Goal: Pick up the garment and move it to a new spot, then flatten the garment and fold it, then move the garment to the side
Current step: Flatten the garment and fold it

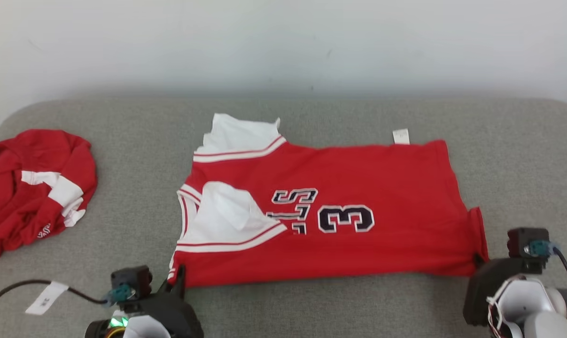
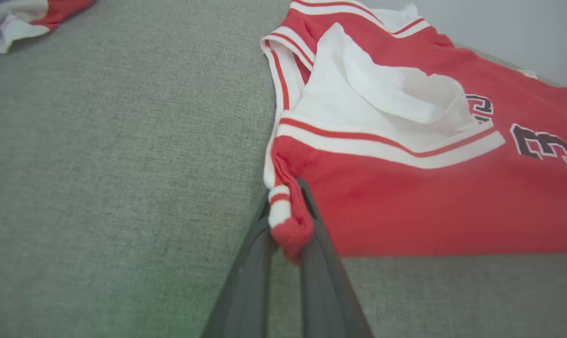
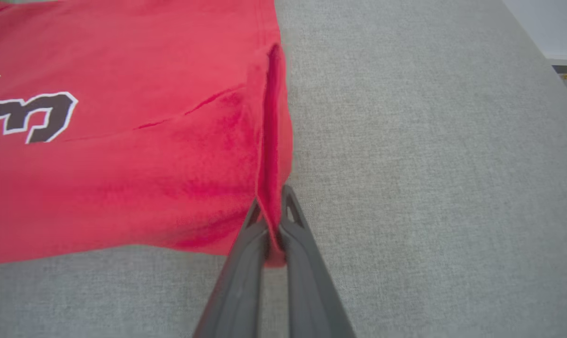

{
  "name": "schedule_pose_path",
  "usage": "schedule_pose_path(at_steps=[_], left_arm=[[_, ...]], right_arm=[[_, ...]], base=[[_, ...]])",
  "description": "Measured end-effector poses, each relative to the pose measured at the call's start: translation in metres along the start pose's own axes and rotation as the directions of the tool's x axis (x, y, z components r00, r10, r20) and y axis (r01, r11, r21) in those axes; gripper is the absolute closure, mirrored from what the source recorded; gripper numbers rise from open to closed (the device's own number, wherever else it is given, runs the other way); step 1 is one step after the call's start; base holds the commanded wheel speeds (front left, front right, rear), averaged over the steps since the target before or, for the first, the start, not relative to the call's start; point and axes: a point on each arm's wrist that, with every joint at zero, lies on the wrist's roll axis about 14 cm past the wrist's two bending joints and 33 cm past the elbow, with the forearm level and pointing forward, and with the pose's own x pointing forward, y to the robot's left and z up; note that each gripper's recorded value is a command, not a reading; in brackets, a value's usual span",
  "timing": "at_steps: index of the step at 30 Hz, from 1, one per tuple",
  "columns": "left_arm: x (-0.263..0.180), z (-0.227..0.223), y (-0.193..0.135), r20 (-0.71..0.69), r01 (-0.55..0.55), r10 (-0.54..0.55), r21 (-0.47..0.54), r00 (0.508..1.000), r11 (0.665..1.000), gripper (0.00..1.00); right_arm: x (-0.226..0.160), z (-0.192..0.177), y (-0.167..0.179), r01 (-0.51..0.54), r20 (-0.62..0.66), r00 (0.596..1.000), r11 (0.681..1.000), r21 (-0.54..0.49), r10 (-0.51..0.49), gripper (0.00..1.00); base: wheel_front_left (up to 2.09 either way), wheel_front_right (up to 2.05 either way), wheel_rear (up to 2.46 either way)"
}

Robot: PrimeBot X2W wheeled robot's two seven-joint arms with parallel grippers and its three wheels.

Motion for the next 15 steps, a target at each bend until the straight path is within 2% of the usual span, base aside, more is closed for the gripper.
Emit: schedule_pose_path(at_steps=[7, 15], left_arm=[[-0.029, -0.006, 0.004, 0.019, -0.005, 0.005, -0.003, 1.0, 1.0, 1.0], [-0.061, -0.032, 0.012, -0.039, -0.048, 0.047, -0.015, 0.998, 0.999, 1.0]], right_arm=[[-0.037, -0.022, -0.002, -0.022, -0.024, 0.999, 0.999, 0.036, 0.023, 1.0], [-0.062, -0.055, -0.008, -0.025, -0.083, 0.996, 0.996, 0.084, 0.032, 1.0]], base=[[0.0, 0.0, 0.0], [0.0, 0.0, 0.0]])
